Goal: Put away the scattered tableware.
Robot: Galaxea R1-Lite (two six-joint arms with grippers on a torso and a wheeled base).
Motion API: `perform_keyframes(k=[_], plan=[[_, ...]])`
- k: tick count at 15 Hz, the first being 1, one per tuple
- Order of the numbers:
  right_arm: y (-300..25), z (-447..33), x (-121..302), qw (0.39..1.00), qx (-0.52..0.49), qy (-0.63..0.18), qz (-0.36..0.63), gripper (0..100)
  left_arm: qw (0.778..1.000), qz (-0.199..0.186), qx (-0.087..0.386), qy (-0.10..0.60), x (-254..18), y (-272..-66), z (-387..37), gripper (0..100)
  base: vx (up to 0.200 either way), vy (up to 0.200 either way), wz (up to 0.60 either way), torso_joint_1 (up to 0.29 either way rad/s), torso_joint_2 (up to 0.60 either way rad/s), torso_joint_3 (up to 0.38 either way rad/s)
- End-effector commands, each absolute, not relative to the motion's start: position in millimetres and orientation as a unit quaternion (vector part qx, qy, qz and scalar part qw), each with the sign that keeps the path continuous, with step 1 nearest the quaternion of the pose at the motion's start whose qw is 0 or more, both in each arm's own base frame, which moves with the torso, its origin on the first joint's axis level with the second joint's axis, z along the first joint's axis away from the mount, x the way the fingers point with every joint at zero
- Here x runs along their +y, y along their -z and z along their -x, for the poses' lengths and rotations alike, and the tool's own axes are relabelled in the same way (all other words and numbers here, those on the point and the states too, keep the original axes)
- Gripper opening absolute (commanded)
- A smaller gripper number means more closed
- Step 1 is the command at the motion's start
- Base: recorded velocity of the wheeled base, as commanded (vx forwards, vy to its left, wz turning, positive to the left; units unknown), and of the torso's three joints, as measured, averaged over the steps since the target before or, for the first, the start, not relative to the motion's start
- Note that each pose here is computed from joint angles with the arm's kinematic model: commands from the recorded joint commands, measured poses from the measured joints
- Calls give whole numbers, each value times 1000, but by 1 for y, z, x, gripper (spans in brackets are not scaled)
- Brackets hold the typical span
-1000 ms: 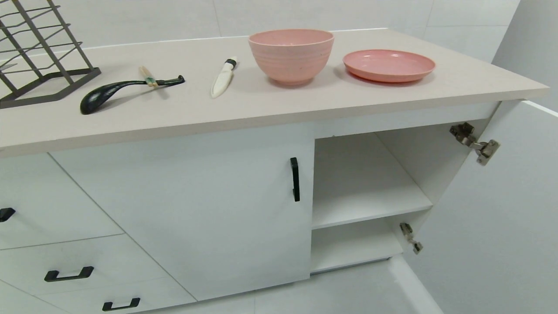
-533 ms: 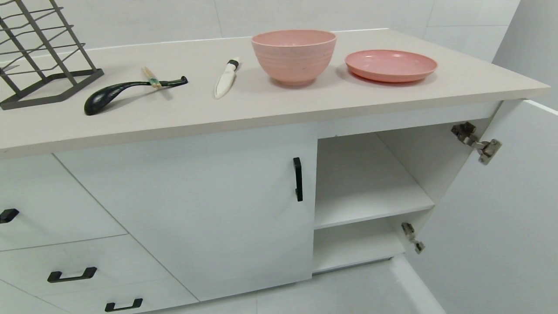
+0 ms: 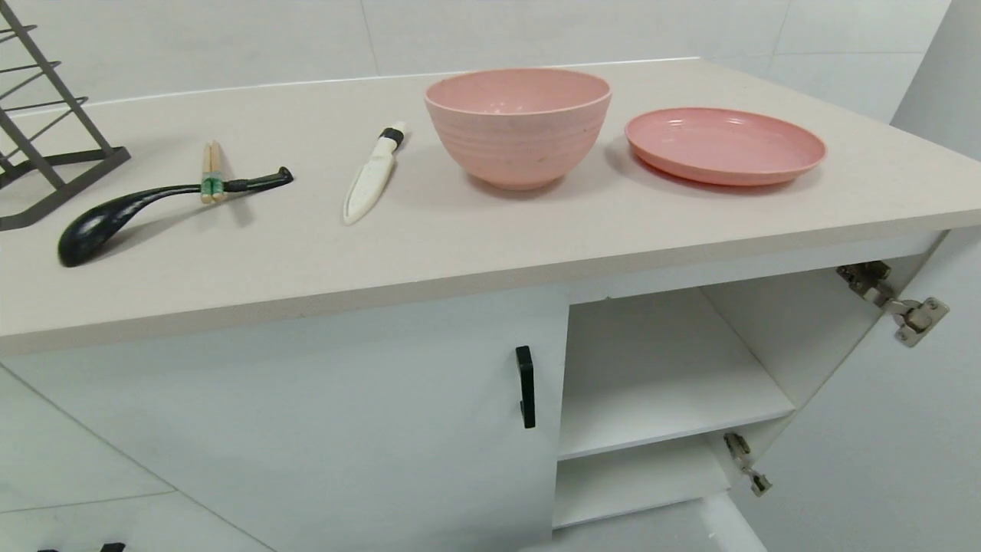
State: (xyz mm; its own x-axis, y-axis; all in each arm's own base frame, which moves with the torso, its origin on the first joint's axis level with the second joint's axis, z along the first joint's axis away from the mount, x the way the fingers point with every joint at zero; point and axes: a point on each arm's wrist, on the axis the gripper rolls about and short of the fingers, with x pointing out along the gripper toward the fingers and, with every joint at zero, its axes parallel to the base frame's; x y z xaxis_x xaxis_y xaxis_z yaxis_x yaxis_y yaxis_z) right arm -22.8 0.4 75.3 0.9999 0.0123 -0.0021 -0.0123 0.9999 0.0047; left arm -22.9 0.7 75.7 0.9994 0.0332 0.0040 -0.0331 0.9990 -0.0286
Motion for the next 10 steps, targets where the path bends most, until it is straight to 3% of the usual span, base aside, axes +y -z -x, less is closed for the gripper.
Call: perform_keyframes(k=[1,7,10], plan=[[-75,23,0,1000,1,-6,-2,100,1000,15,-2,-17,1,-76,23,100,0,0,0,0,0,0],[-75,23,0,1000,1,-6,-2,100,1000,15,-2,-17,1,-76,23,100,0,0,0,0,0,0],[-75,23,0,1000,1,-5,-2,100,1000,15,-2,-17,1,-76,23,100,0,0,0,157,-111,-38]])
